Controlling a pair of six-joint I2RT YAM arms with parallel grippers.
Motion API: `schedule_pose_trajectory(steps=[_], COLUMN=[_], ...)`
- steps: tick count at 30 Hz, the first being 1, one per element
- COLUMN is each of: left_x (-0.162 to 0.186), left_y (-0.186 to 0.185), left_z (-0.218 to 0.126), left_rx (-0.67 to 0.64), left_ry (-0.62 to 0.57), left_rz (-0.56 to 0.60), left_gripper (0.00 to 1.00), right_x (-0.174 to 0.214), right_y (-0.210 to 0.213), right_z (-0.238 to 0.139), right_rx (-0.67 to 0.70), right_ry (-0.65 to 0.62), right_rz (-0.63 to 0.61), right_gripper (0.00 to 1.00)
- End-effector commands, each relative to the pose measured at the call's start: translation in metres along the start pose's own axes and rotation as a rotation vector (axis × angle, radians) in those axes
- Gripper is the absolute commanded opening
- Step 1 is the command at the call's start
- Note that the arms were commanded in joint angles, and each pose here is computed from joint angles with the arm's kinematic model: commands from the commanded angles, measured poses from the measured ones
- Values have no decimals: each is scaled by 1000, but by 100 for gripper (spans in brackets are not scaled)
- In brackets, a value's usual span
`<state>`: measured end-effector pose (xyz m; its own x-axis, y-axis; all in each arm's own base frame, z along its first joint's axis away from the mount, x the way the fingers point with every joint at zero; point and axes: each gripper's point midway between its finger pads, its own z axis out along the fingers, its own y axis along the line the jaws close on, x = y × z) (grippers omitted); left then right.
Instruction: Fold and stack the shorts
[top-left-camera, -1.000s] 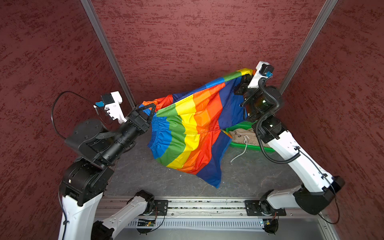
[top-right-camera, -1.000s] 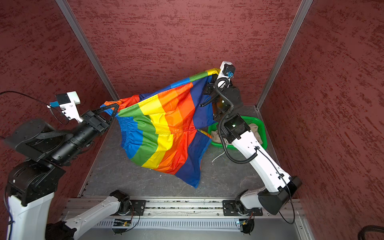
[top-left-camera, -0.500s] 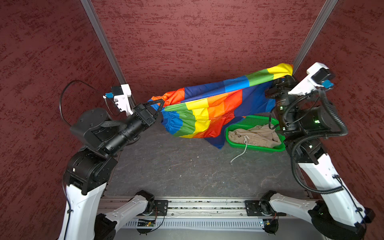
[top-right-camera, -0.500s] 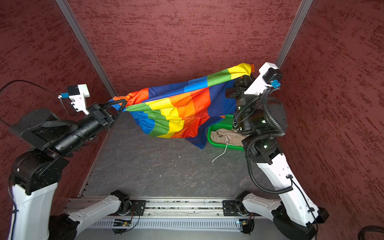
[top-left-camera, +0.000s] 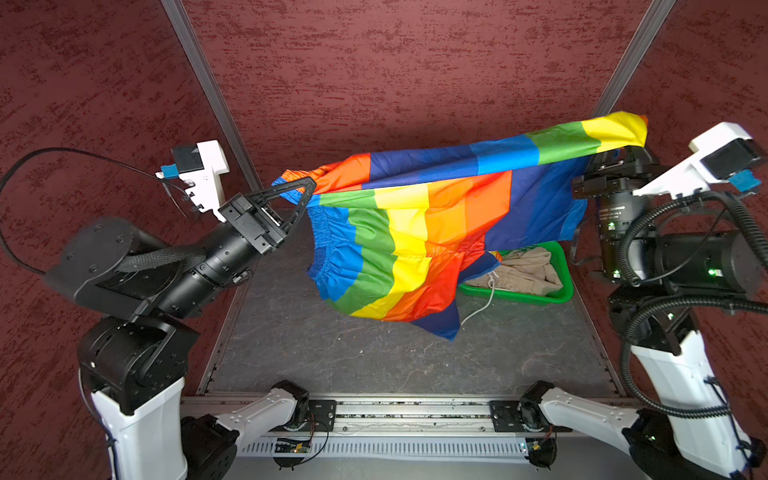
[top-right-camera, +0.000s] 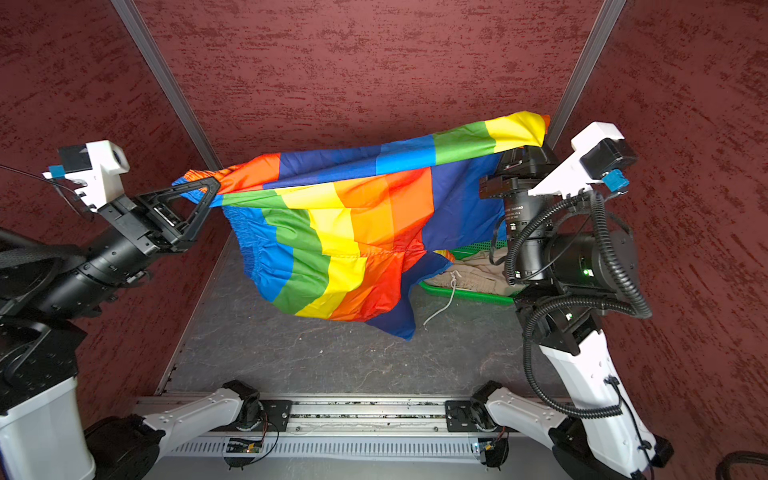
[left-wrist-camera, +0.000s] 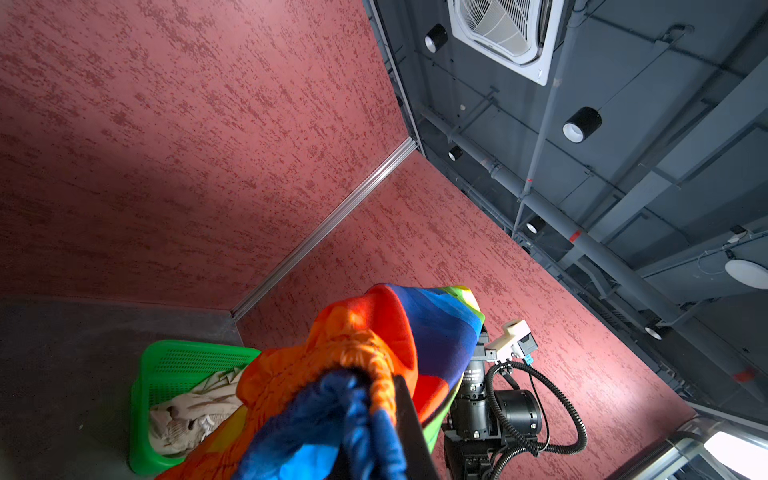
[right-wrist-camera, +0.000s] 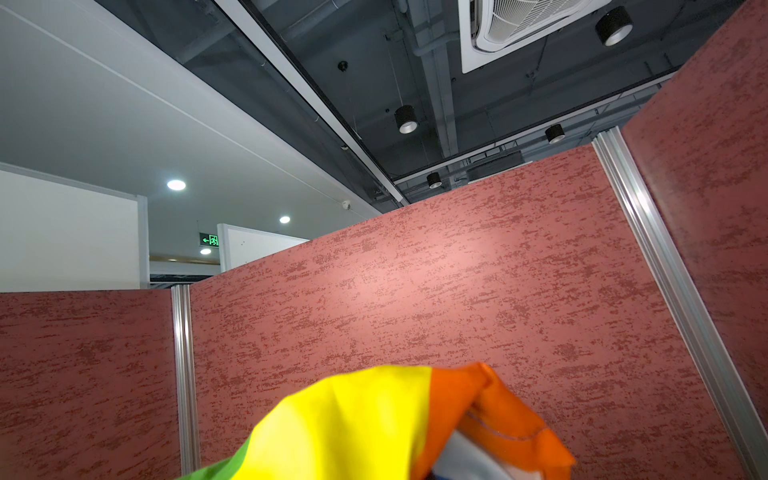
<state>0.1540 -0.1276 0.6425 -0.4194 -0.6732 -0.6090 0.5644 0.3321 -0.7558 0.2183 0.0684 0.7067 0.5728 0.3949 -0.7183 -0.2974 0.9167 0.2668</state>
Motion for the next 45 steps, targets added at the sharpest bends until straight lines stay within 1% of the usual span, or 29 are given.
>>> schedule_pose_trajectory(steps=[1,3,4,6,8,9,10,11,12,14,17,19,20,23,25,28,29,30,31,32,33,34,35,36,37,39,40,42,45], left_x=[-27,-26,-24,-19,-11,-5,1,8,13,23,33,38,40,42,41,36,34,32,29,24,21,17,13,5,-1,-14,-20,-30,-31], left_y=[11,26,36,57,92,113,137,164,187,242,307,349,376,454,497,542,554,563,573,579,589,598,605,610,614,614,611,600,579], left_z=[-37,-40,-41,-41,-43,-43,-47,-52,-57,-72,-81,-70,-68,-69,-66,-58,-54,-53,-50,-47,-47,-48,-49,-48,-49,-51,-53,-58,-61], left_rx=[-97,-143,-169,-221,-318,-376,-447,-529,-604,-799,-1003,-1063,-1112,-1259,-1311,-1378,-1395,-1420,-1437,-1445,-1472,-1492,-1506,-1515,-1527,-1535,-1540,-1544,-1515], left_ry=[-211,-239,-250,-264,-284,-287,-305,-320,-338,-385,-415,-378,-368,-328,-302,-291,-284,-285,-276,-275,-265,-256,-250,-250,-248,-253,-262,-287,-302], left_rz=[20,22,25,29,29,27,28,33,40,76,119,114,81,-30,-87,-118,-114,-113,-105,-103,-107,-119,-133,-142,-159,-179,-179,-159,-133], left_gripper=[0,0,0,0,0,0,0,0,0,0,0,0,0,0,0,0,0,0,0,0,4,13,22,40,51,65,71,78,82], right_x=[-74,-34,-5,61,149,182,238,281,314,393,499,557,585,647,669,688,692,695,696,695,693,690,687,683,678,674,672,675,683], right_y=[-35,-29,-25,-19,-16,-16,-18,-22,-28,-50,-89,-98,-101,-102,-105,-107,-105,-103,-99,-96,-97,-95,-94,-93,-92,-88,-86,-83,-79], right_z=[-8,14,27,50,68,70,74,74,74,71,65,62,60,62,67,71,72,71,72,72,74,76,78,80,80,76,71,53,18], right_rx=[185,193,198,203,212,212,215,221,231,271,335,337,336,320,317,293,271,246,216,199,189,181,176,171,168,150,135,121,95], right_ry=[-231,-158,-108,5,156,213,300,365,414,536,700,789,833,910,901,861,847,840,827,816,809,808,811,817,828,877,914,998,1107], right_rz=[102,65,41,-12,-67,-74,-87,-84,-76,-48,-17,-18,-24,-27,-33,-33,-28,-24,-19,-17,-25,-37,-50,-65,-78,-95,-97,-99,-101], right_gripper=[0,0,0,0,0,0,0,0,0,0,0,0,0,0,0,9,20,33,49,59,65,69,72,75,76,76,74,70,68])
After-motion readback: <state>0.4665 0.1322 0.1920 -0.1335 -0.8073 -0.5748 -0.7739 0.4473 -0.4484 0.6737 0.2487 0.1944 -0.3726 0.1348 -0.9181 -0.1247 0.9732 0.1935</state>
